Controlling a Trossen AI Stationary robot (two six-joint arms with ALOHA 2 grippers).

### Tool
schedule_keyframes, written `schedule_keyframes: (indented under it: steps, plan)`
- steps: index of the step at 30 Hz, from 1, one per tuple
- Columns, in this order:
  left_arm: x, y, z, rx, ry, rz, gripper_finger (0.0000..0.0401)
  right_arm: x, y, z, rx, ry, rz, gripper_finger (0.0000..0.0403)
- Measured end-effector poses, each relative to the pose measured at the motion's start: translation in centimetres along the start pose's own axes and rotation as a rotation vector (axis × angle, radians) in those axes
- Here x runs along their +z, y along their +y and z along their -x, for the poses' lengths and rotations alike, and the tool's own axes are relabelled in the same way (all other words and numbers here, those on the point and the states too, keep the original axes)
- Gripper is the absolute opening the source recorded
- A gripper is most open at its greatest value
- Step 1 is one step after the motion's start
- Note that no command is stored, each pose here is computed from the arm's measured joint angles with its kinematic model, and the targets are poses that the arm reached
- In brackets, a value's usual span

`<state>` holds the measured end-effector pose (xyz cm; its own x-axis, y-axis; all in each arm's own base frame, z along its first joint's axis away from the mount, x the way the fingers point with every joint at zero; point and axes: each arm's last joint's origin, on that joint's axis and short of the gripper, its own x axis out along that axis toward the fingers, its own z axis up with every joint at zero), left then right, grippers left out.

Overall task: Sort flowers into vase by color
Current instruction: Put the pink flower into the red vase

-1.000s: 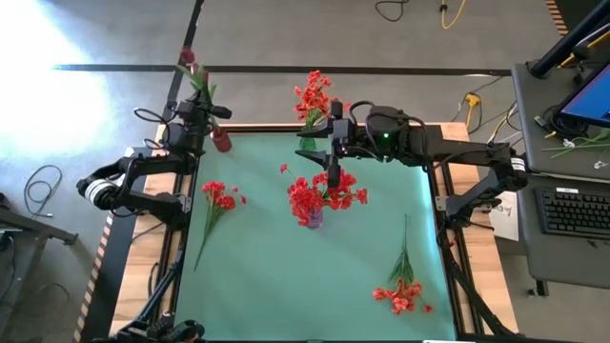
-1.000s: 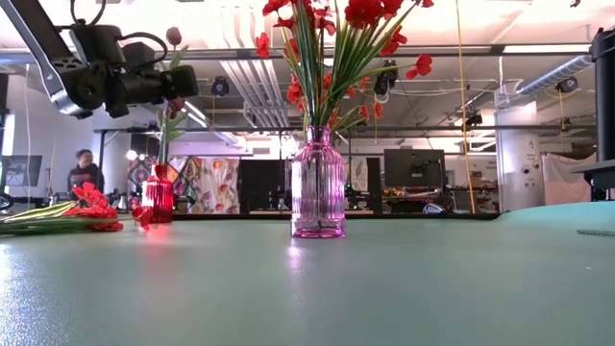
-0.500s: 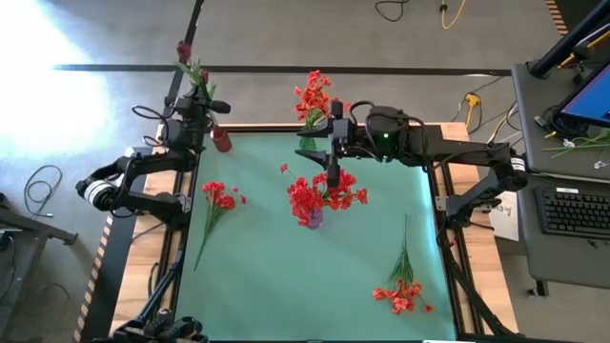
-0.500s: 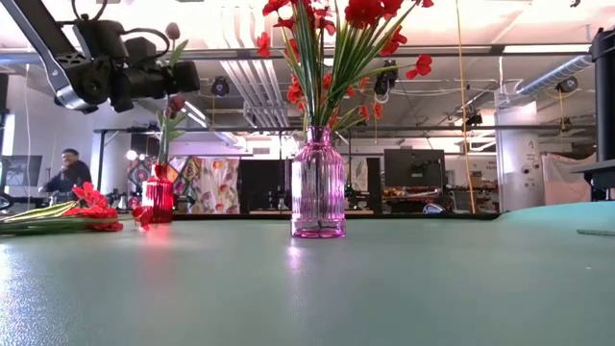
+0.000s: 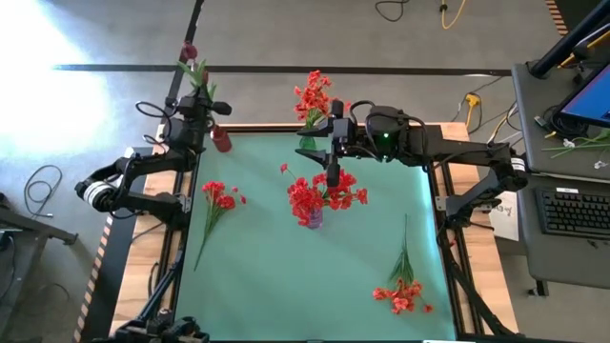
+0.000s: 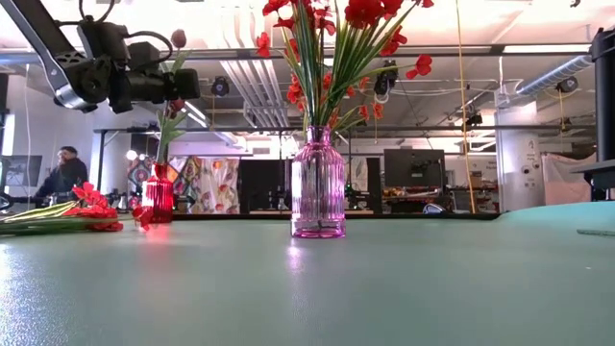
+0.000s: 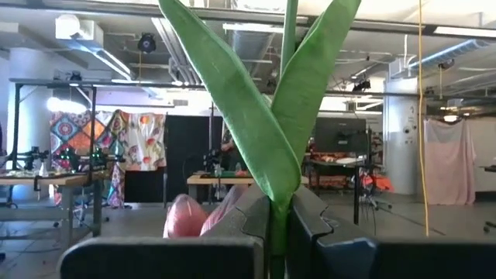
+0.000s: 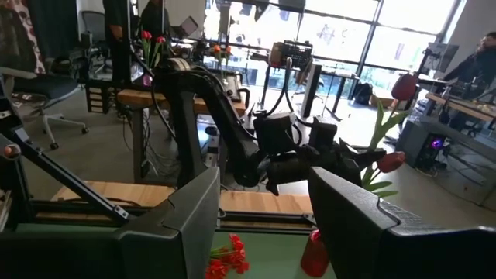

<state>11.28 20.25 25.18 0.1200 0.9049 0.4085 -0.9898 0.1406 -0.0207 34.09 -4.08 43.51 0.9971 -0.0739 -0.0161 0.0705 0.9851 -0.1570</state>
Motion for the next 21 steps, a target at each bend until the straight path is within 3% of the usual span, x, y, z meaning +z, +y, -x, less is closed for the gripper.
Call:
schedule_keyframes:
  steps: [11,21]
  plan:
    - [-0.22,0.0,0.04,0.006,0.02,0.072,0.0,0.0,0.0,0.0,0.0,0.0,0.0,0.0192]
    - [-0.53,0.0,0.11,0.019,0.05,0.068,0.0004,0.0,0.0,0.0,0.001,0.0,-0.001,0.0192]
